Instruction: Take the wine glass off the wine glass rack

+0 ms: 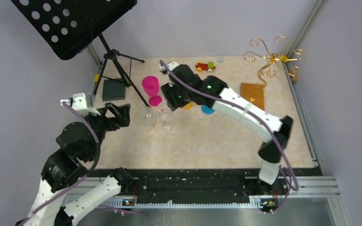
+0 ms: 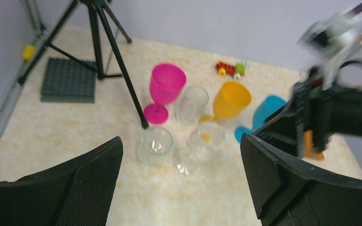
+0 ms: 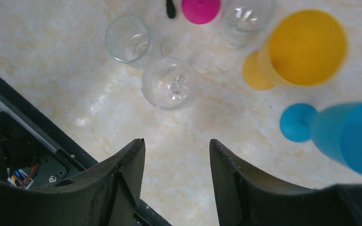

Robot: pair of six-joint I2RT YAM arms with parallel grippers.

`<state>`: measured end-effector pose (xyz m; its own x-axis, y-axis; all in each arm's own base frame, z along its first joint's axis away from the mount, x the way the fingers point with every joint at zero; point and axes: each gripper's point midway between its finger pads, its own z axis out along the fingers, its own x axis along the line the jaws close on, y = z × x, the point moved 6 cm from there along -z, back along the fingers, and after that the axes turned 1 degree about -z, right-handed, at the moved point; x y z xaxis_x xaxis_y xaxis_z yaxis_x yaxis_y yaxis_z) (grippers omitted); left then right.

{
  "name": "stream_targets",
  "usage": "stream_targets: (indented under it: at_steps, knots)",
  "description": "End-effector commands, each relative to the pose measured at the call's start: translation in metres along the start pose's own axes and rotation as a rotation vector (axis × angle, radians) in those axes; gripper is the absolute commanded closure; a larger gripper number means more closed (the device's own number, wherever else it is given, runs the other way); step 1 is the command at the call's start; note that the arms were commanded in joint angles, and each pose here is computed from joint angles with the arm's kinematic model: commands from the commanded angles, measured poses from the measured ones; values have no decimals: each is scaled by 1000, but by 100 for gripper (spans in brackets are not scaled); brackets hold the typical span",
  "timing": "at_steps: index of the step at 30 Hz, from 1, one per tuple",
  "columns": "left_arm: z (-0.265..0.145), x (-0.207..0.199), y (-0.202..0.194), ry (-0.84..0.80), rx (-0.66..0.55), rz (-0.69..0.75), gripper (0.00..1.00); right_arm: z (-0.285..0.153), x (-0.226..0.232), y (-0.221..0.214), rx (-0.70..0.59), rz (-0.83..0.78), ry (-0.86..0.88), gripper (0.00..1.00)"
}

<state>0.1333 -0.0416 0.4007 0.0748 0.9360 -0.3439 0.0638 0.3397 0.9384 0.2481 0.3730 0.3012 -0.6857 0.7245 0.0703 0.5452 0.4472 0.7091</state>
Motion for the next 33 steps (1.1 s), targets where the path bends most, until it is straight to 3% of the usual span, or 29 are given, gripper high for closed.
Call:
stream_targets:
  at_steps: [1, 7, 10, 14, 26, 33]
  knots:
    - [-20, -6, -37, -109, 269, 0, 2, -119, -30, 23, -377, 132, -135, 44]
    - [-34, -5, -51, -107, 393, -78, 1, -216, -87, -41, -571, 280, -355, 29]
    - [-38, 1, -52, -76, 391, -77, 1, -261, -109, -73, -643, 333, -422, 20]
    - [-44, 13, -48, -36, 345, -76, 1, -305, -131, -112, -694, 362, -480, 16]
    - [-67, 37, -20, -48, 156, -55, 1, -383, -167, -180, -930, 463, -516, 13]
    - [-80, 45, -14, -75, 104, -77, 1, -384, -173, -199, -983, 510, -508, 13]
